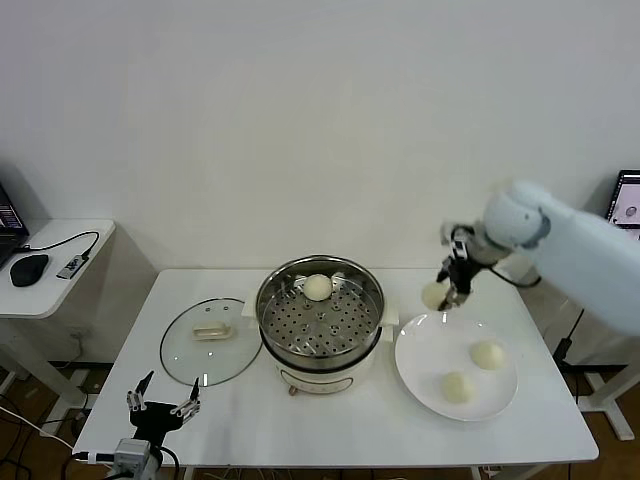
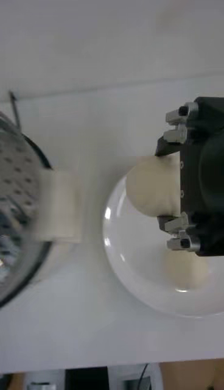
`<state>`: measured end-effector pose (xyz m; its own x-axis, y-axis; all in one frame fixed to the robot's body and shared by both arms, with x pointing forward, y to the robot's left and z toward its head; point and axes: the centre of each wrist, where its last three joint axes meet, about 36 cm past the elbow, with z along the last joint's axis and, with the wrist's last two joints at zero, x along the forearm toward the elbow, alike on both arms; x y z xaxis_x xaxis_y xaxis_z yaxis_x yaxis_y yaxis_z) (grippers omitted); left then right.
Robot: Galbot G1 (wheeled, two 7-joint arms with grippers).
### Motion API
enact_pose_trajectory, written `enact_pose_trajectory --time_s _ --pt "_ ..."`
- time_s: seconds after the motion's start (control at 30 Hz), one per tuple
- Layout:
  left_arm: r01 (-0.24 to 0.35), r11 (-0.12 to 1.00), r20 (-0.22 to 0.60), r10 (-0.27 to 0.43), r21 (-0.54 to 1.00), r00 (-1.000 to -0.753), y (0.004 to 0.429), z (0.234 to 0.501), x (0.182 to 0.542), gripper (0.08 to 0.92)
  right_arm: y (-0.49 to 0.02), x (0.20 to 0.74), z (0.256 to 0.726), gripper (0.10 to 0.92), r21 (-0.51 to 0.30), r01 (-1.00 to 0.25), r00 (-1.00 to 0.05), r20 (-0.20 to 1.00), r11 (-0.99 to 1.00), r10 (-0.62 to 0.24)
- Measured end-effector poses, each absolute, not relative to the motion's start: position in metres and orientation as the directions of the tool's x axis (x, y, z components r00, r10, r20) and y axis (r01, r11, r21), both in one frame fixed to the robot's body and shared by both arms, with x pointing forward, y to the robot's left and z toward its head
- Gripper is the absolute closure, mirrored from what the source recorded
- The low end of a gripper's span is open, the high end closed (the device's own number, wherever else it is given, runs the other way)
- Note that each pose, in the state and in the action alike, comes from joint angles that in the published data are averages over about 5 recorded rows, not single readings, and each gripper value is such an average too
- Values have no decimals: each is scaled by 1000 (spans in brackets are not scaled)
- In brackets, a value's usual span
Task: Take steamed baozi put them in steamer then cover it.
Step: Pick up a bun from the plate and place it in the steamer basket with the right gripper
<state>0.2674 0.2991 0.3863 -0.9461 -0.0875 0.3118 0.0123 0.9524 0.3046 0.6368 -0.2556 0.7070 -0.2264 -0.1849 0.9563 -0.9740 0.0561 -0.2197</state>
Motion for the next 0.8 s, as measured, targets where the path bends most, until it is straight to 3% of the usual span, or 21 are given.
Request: enact_pose_trajectory --time_s 0.37,0.8 --pt "2 952 276 -86 305 -957 296 401 266 177 -151 651 739 415 -174 -983 -158 962 -53 -222" --pt "-8 954 259 -90 300 -962 297 407 267 177 -41 663 701 415 -109 -982 -79 980 -157 -185"
